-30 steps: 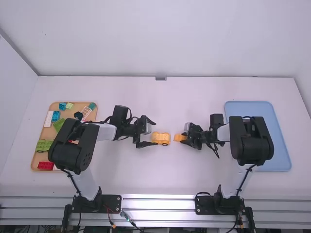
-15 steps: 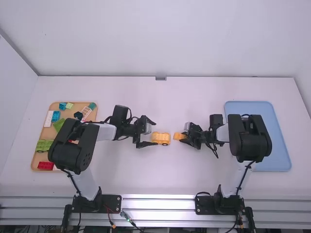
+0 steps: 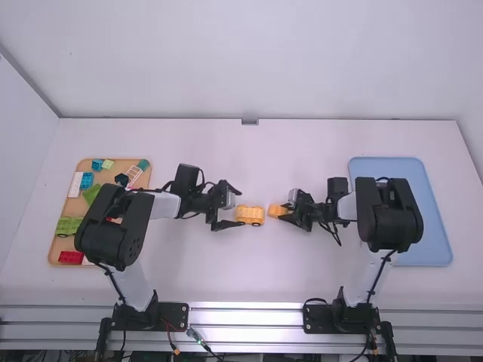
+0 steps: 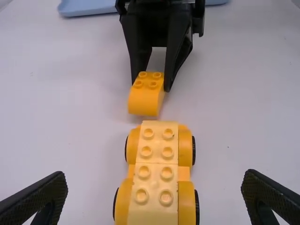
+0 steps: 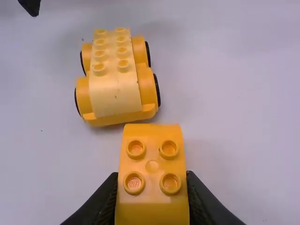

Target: Assemble lego blocks to make yellow taxi

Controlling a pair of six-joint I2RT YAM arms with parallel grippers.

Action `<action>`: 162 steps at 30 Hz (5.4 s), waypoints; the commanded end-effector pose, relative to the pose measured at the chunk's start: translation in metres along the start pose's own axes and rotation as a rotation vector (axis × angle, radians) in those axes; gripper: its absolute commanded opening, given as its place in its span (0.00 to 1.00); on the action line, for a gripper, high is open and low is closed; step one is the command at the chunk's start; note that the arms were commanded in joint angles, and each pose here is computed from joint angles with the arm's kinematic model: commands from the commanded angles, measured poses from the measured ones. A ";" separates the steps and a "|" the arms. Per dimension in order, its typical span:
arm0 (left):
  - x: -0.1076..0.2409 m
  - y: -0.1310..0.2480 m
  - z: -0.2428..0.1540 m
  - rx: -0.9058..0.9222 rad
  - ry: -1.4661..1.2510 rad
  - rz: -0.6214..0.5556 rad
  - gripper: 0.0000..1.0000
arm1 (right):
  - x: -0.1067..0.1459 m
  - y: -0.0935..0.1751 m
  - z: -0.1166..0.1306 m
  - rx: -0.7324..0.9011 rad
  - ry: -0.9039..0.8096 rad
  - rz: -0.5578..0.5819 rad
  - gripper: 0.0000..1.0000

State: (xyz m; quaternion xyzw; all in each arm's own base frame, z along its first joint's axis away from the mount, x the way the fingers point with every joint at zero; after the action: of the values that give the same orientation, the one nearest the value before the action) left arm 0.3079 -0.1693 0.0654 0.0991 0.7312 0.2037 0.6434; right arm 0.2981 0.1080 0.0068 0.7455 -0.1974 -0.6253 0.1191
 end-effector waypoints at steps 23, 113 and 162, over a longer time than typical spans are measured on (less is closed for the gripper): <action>0.031 -0.040 0.003 0.039 0.020 -0.020 0.99 | -0.071 -0.021 0.001 -0.073 0.154 -0.004 0.26; 0.035 -0.057 0.016 0.092 0.054 -0.049 0.56 | -0.034 -0.088 0.009 -0.161 0.067 0.330 0.25; 0.027 -0.050 0.022 0.025 0.115 0.027 0.99 | -0.065 -0.059 -0.004 -0.140 0.084 -0.035 0.67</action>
State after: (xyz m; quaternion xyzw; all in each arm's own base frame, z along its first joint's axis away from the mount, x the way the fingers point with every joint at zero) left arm 0.3268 -0.1998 0.0084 0.1077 0.7796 0.1883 0.5875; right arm 0.3076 0.1916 0.0331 0.7618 -0.1530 -0.6033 0.1798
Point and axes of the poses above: each hand's point on the last joint's axis, 136 mm out from that joint toward the fingers, its own y axis back along the fingers, its own z axis along the line the jaws close on, x = y × z, the point moved 5 cm from there along y, back along the fingers, and after that the axes turned 14 degrees about y, right-handed, at the moved point
